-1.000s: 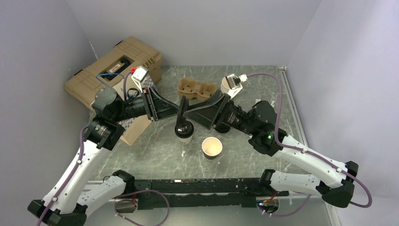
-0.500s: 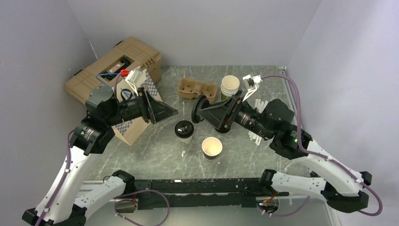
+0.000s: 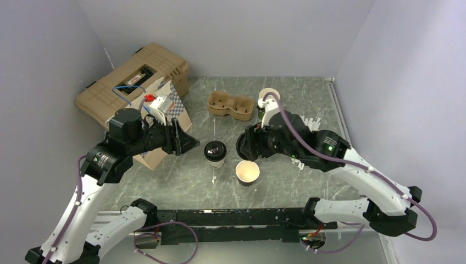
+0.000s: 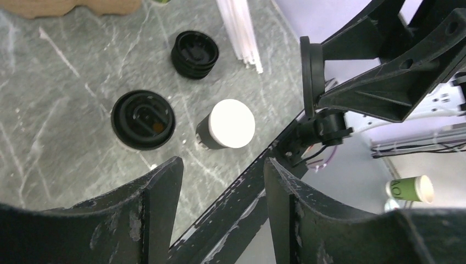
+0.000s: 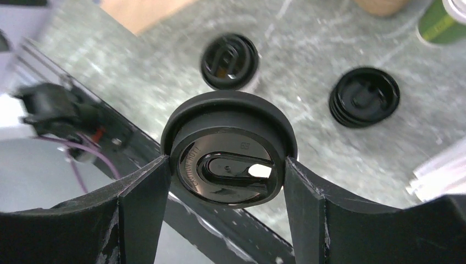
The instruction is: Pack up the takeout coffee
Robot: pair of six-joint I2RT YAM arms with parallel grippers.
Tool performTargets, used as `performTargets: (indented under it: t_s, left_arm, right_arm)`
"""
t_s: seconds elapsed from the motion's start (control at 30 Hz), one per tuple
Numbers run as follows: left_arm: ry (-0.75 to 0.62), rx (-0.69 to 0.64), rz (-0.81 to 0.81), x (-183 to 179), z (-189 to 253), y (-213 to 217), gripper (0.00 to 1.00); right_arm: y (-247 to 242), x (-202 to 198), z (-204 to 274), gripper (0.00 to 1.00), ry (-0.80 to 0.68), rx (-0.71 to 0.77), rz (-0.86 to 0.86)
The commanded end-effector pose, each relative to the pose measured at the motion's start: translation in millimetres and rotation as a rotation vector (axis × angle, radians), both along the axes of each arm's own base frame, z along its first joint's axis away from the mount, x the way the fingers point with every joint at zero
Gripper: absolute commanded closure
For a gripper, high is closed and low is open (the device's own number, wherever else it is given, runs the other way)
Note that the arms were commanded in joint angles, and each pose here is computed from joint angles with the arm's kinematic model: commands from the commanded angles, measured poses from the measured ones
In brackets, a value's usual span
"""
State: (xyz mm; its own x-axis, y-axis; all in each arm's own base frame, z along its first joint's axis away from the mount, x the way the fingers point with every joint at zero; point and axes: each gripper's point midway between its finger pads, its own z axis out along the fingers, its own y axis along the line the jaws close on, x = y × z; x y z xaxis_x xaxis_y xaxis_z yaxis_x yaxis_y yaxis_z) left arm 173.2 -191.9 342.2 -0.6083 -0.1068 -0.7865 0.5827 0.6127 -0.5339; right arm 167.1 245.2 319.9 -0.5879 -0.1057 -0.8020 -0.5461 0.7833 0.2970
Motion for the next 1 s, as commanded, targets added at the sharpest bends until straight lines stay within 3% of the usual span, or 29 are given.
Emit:
performTargets:
  t_s: [0.0, 0.07, 0.33, 0.97]
  left_arm:
    - [-0.033, 0.090, 0.005, -1, -23, 11, 0.39]
    - [-0.029, 0.098, -0.001, -3, -34, 12, 0.39]
    - [-0.044, 0.113, -0.015, -5, -59, 13, 0.39]
    - [-0.022, 0.114, -0.039, -6, -83, 10, 0.40]
  right_arm:
    - [-24, -3, -28, 0.54, 0.043, -0.233, 0.009]
    - [-24, -1, -41, 0.58, 0.066, -0.291, 0.002]
    - [-18, 0, -75, 0.58, 0.156, -0.436, 0.030]
    - [6, -1, -140, 0.59, 0.278, -0.585, 0.164]
